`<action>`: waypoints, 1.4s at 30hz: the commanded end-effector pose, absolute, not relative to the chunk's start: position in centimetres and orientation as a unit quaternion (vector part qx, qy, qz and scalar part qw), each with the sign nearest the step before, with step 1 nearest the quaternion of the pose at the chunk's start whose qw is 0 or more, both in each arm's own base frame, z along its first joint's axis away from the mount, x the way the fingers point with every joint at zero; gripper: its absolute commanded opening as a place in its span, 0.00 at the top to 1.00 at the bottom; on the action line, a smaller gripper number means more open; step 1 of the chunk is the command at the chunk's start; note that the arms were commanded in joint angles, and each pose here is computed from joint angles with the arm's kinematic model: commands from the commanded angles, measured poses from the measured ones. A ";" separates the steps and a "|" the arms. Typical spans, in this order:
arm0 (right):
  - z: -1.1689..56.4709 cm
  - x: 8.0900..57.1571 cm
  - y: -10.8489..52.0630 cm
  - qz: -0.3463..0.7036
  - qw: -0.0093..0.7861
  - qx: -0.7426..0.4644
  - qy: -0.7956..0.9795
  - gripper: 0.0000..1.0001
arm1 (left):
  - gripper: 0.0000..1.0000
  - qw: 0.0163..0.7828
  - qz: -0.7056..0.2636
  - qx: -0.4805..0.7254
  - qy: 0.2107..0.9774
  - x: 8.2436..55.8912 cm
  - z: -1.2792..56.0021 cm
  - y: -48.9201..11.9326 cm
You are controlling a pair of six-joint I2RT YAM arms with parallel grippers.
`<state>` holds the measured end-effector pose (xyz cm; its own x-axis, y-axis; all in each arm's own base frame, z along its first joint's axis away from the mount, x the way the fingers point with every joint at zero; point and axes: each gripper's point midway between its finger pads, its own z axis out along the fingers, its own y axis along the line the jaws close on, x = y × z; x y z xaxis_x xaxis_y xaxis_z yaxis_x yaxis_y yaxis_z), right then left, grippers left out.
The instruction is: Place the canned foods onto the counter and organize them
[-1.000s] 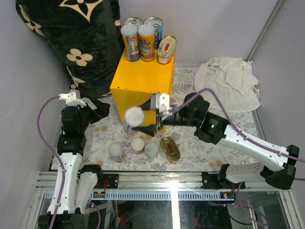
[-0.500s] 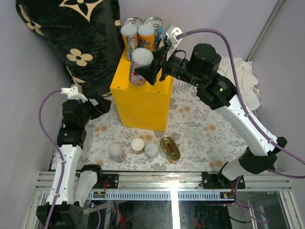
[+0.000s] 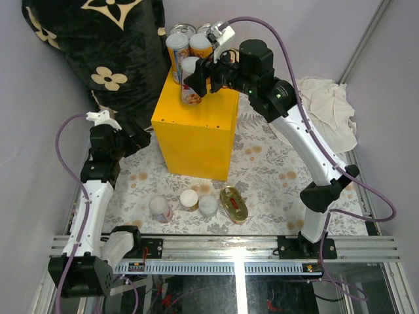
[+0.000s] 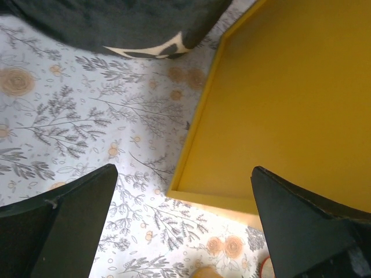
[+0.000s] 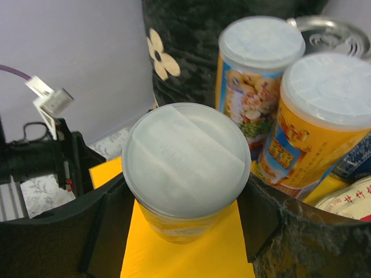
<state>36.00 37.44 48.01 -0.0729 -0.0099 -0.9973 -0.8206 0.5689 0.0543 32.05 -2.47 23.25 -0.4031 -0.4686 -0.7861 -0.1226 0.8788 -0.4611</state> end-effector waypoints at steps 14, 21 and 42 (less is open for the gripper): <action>49.9 37.6 39.4 0.351 0.630 -0.359 0.592 0.73 | 0.05 0.508 -0.133 -0.231 0.819 37.4 23.6 -0.7; 49.7 37.2 39.3 0.340 0.632 -0.382 0.581 0.00 | 0.05 0.500 -0.142 -0.222 0.825 39.1 23.4 -3.3; 47.9 36.7 36.1 0.344 0.640 -0.351 0.591 0.25 | 0.05 0.478 -0.181 -0.182 0.840 38.4 21.5 -10.4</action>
<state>36.24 35.51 46.91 0.0571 -0.0098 -0.9983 -0.8479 0.5274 -0.0537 38.36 -4.66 20.65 -0.4321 -0.4885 -0.7581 -0.2957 0.8709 -0.3926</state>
